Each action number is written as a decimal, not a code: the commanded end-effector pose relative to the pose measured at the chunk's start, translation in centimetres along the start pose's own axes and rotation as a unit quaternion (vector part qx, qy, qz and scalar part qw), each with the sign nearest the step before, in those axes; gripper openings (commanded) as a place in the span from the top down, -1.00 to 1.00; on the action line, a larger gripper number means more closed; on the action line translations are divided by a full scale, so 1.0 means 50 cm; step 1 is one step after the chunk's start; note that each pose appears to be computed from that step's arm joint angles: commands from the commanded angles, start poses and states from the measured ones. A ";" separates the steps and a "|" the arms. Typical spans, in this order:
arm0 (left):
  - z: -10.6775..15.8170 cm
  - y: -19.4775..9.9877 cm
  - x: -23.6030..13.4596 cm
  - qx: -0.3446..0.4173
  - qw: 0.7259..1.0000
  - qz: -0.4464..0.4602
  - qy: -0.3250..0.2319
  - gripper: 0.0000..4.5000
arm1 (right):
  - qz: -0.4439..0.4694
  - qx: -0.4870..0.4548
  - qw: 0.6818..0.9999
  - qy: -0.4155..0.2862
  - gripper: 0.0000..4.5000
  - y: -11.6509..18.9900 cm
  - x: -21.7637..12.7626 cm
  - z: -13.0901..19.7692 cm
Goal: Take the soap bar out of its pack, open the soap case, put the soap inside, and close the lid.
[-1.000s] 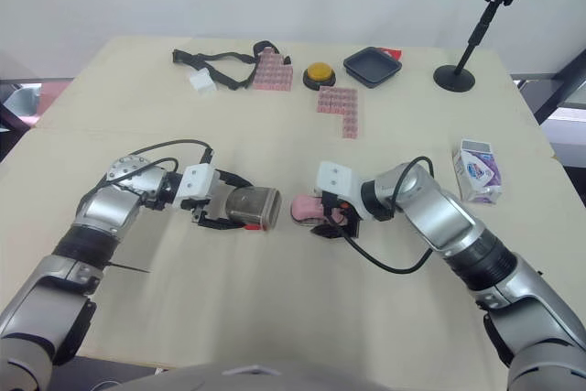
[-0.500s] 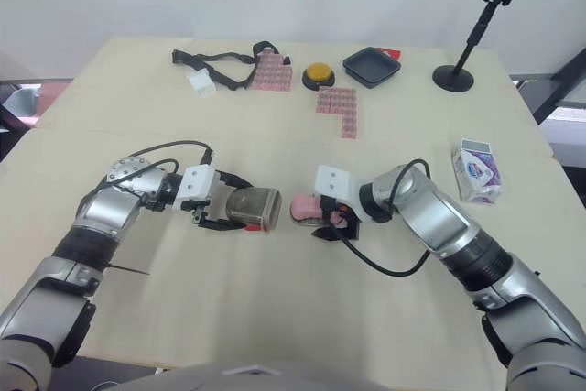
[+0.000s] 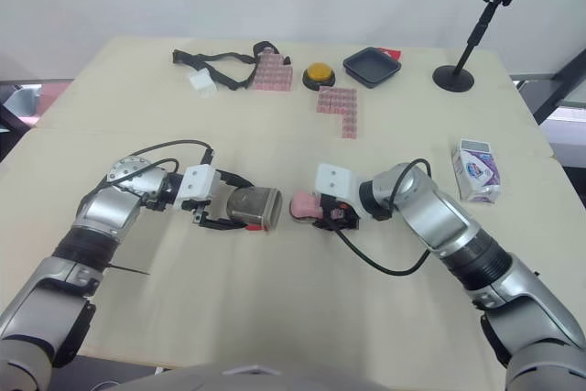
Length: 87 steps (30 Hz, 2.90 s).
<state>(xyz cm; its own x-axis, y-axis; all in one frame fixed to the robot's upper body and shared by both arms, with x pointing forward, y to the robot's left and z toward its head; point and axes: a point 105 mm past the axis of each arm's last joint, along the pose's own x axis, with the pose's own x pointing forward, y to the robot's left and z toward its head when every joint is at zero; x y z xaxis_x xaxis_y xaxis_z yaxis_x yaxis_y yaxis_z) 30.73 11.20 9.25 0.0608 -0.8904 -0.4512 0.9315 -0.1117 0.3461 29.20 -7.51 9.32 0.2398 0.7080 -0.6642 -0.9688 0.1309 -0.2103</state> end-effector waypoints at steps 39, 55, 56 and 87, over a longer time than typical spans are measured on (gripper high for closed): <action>0.066 0.036 0.077 0.002 0.997 0.043 -0.068 -0.64 | 0.020 -0.050 0.996 0.064 -0.12 -0.017 -0.039 0.084; 0.071 0.037 0.097 0.004 0.996 0.053 -0.073 -0.64 | 0.013 -0.048 0.996 0.080 -0.12 -0.009 -0.045 0.101; 0.071 0.036 0.097 0.004 0.996 0.052 -0.073 -0.64 | 0.013 -0.047 0.996 0.081 -0.12 -0.009 -0.044 0.101; 0.071 0.042 0.096 -0.010 0.995 0.054 -0.080 -0.64 | -0.009 -0.065 0.994 0.089 -0.99 -0.020 -0.059 0.105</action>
<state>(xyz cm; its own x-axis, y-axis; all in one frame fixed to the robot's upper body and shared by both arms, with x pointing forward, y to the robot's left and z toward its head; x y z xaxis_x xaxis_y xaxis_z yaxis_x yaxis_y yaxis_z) 31.35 5.19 9.16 0.0966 -0.9433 -0.3176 0.9416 -0.0168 0.3363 29.17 -6.19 14.26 0.2546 0.5600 -0.7884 -0.9621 0.0647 -0.2648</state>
